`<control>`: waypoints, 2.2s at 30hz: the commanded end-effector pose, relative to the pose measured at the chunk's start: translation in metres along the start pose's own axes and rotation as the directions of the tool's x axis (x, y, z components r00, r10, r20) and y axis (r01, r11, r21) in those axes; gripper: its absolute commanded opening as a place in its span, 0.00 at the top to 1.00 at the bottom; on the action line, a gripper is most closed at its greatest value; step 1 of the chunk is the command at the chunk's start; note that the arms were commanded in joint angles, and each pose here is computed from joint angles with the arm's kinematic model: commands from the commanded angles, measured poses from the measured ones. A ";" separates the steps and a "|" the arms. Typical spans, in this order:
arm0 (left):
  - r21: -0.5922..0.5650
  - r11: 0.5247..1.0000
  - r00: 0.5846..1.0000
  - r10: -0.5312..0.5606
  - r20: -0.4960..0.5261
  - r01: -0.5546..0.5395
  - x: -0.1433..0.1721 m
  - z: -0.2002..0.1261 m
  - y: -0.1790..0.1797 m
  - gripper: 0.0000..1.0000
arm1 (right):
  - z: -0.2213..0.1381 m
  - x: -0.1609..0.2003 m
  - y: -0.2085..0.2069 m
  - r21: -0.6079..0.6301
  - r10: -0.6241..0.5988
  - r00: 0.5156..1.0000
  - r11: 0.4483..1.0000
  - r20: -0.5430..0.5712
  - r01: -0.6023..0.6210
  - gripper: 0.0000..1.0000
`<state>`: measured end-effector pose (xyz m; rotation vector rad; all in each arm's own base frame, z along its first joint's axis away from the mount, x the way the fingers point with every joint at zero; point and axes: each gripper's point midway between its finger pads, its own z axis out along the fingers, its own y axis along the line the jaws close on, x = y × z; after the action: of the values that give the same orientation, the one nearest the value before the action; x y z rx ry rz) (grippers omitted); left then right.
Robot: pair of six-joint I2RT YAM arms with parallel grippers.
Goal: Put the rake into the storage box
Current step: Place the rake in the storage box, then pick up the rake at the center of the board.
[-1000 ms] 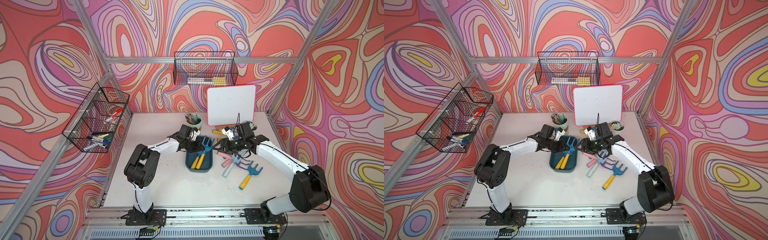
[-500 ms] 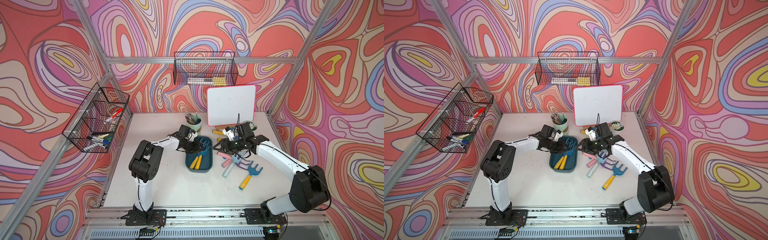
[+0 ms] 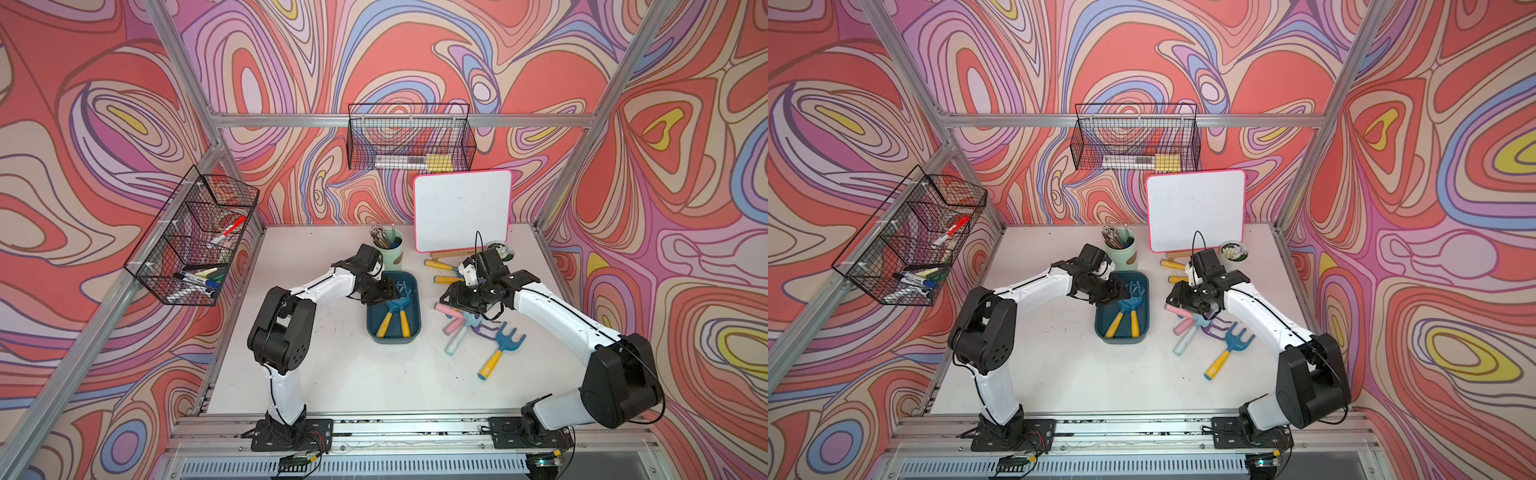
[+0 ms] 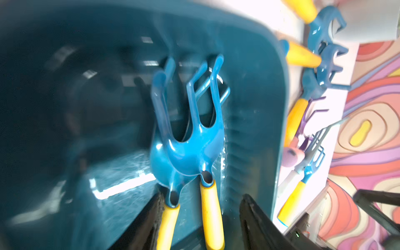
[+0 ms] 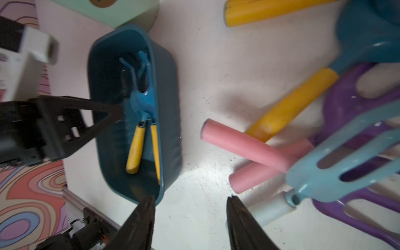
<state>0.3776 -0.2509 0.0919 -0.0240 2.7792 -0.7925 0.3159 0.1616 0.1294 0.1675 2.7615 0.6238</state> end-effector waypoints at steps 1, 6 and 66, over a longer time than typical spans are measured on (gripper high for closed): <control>-0.106 0.991 0.993 0.090 0.072 -0.082 -0.010 -0.027 -0.005 0.35 | 0.006 0.015 -0.054 0.247 0.066 0.997 0.967 -0.032 -0.056 0.45; -0.069 0.993 0.990 0.099 0.098 -0.092 -0.012 -0.029 -0.015 0.33 | 0.024 0.043 -0.069 0.275 0.130 0.984 0.957 -0.120 -0.093 0.45; 0.430 0.808 0.883 0.466 -0.049 -0.402 0.052 0.005 -0.130 0.42 | 0.012 -0.041 0.097 -0.270 -0.007 0.993 0.963 -0.118 -0.026 1.00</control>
<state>0.3181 -0.3684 0.1507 0.7537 2.4983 -1.2986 0.3617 0.2371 0.1634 0.1261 2.7714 0.9919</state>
